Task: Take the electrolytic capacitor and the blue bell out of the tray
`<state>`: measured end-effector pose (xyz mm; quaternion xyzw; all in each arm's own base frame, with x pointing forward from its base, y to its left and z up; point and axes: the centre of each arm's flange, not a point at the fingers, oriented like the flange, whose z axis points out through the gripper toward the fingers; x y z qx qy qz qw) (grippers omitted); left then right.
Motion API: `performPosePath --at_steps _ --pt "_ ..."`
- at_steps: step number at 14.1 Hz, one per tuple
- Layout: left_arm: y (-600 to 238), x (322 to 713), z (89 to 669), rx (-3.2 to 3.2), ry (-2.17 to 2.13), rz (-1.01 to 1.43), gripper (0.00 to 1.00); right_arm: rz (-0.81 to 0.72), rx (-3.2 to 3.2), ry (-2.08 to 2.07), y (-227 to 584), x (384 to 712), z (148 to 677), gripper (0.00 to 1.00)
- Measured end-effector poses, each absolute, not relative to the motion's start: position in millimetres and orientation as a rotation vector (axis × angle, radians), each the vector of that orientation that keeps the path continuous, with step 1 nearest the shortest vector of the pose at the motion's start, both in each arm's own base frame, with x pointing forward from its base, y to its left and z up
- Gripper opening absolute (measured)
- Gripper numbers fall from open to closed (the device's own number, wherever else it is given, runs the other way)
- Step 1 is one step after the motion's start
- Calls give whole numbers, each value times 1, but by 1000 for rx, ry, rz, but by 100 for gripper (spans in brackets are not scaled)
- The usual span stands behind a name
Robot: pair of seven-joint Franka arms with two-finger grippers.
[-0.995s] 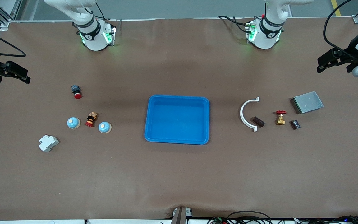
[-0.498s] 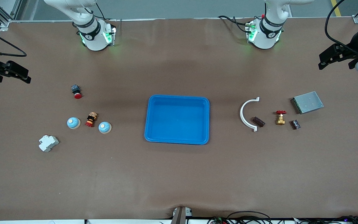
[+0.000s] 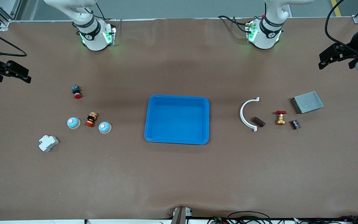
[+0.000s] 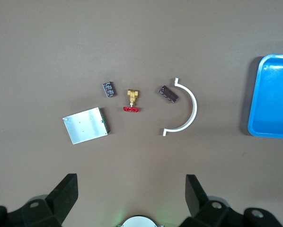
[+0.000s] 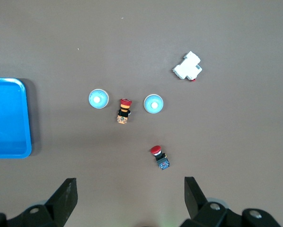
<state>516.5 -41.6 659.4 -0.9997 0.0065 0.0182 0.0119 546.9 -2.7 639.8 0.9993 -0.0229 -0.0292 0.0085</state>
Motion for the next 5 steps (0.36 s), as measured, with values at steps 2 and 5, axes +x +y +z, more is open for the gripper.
performPosePath --at_steps 2,5 --pt "-43 516 659 -3117 25 57 100 -92 3122 -72 -3 547 640 100" --pt "-45 516 659 -3117 29 57 100 -92 3122 -72 -3 547 640 100"
